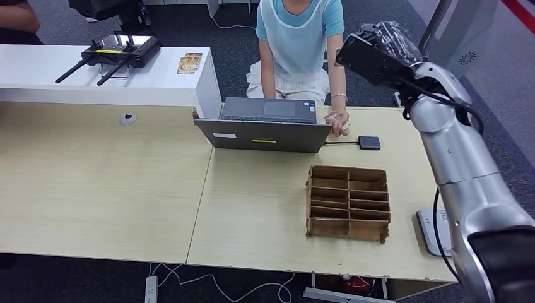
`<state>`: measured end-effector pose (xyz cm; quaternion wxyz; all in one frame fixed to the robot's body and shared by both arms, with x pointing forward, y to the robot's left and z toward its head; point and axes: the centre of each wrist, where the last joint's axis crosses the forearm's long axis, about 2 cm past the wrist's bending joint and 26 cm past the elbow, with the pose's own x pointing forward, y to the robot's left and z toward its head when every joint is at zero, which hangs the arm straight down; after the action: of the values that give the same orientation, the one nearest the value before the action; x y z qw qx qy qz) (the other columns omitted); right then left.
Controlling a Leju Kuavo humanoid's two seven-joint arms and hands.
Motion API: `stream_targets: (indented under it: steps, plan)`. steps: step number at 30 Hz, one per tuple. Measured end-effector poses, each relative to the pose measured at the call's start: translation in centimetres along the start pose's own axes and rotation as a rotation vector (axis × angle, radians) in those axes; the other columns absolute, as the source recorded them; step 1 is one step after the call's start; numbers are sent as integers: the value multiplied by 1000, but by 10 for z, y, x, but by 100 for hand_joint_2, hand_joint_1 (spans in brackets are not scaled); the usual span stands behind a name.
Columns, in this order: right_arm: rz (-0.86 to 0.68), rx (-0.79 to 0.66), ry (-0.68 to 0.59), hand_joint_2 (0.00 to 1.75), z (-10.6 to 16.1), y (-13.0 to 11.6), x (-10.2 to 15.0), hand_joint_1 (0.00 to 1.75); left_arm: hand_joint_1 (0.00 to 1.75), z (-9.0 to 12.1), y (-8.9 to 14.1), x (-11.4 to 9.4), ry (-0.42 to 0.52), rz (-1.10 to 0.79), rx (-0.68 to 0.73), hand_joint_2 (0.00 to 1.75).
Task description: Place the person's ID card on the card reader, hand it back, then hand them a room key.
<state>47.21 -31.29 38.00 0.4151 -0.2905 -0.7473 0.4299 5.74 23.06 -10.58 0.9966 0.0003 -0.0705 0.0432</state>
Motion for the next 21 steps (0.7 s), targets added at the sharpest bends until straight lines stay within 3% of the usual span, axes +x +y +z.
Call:
stream_targets:
  steps: [9, 21]
  plan:
    - [-38, 50, 66, 175, -35, 7, 16, 175, 0, 0, 3, 1, -2, -27, 3, 0]
    - [-93, 90, 178, 175, -50, 21, 17, 175, 0, -1, 5, 1, -3, -64, 5, 0]
